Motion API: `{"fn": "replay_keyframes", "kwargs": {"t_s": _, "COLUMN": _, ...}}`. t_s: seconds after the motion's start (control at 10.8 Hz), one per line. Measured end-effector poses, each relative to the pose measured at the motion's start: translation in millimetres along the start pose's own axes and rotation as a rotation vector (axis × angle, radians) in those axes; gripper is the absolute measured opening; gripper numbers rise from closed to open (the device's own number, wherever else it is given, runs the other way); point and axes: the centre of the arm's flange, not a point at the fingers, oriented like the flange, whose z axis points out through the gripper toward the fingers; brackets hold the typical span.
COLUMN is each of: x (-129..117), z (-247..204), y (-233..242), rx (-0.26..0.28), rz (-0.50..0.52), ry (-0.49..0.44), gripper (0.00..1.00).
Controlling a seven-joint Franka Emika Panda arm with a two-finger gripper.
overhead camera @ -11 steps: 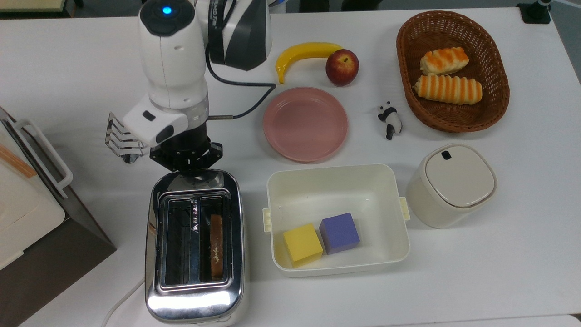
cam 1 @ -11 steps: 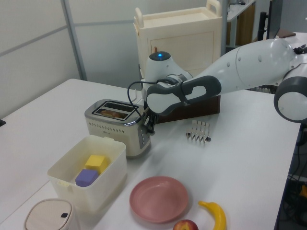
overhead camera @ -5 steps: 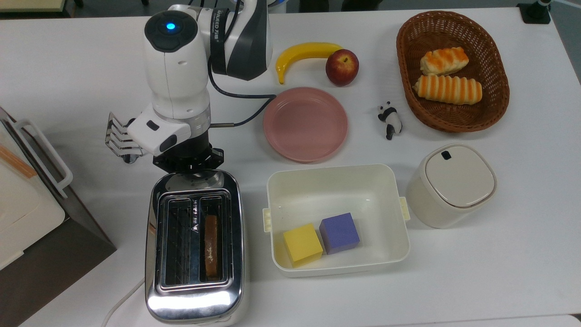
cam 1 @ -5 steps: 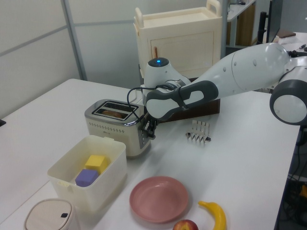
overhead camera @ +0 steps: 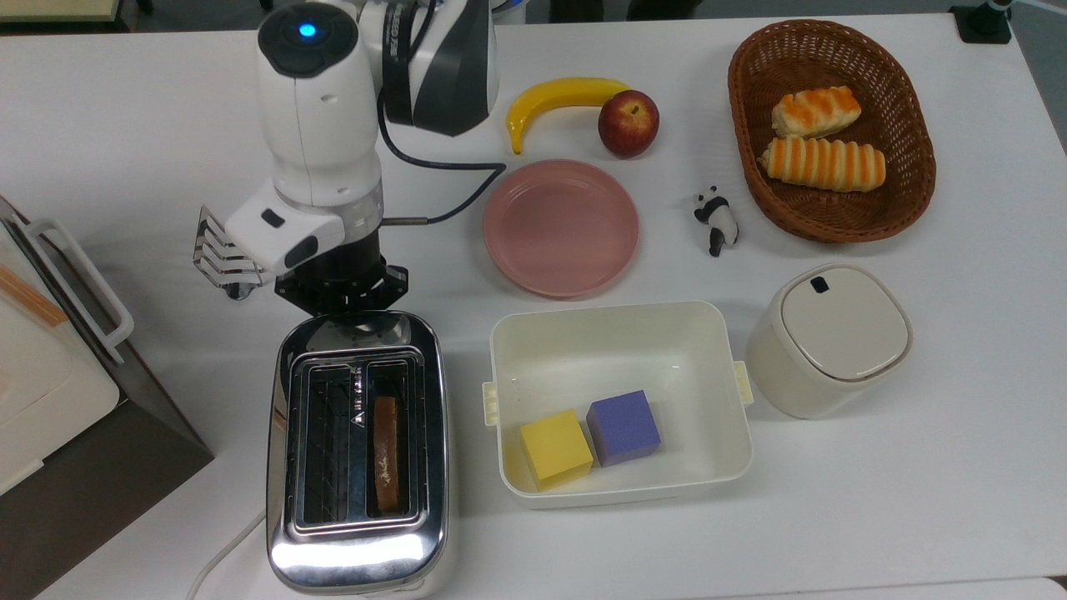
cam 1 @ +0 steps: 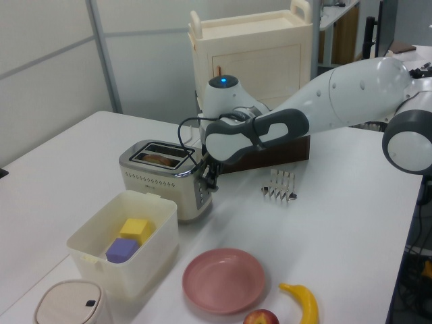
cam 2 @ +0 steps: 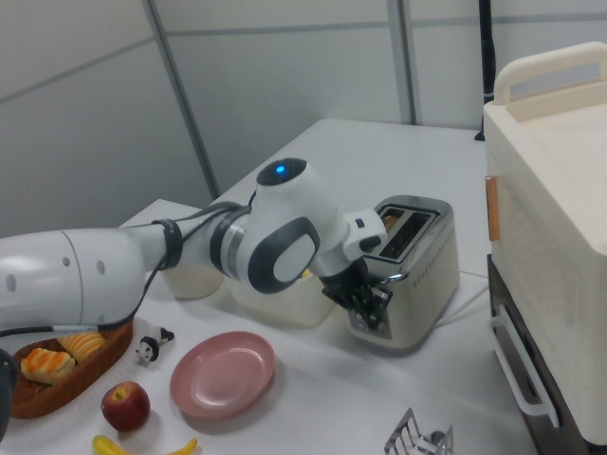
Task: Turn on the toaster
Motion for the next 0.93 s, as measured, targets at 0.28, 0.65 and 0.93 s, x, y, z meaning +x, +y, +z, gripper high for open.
{"fn": "replay_keyframes", "kwargs": {"t_s": 0.28, "x": -2.1, "z": -62.9, "y": 3.2, "rx": 0.021, "rz": 0.010, "ry": -0.043, "gripper": 0.01}}
{"fn": "replay_keyframes", "kwargs": {"t_s": 0.65, "x": -11.6, "z": -127.5, "y": -25.5, "rx": 0.052, "rz": 0.052, "ry": -0.089, "gripper": 0.01}}
{"fn": "replay_keyframes", "kwargs": {"t_s": 0.93, "x": -22.3, "z": -154.9, "y": -48.2, "rx": 0.071, "rz": 0.056, "ry": -0.148, "gripper": 0.01}}
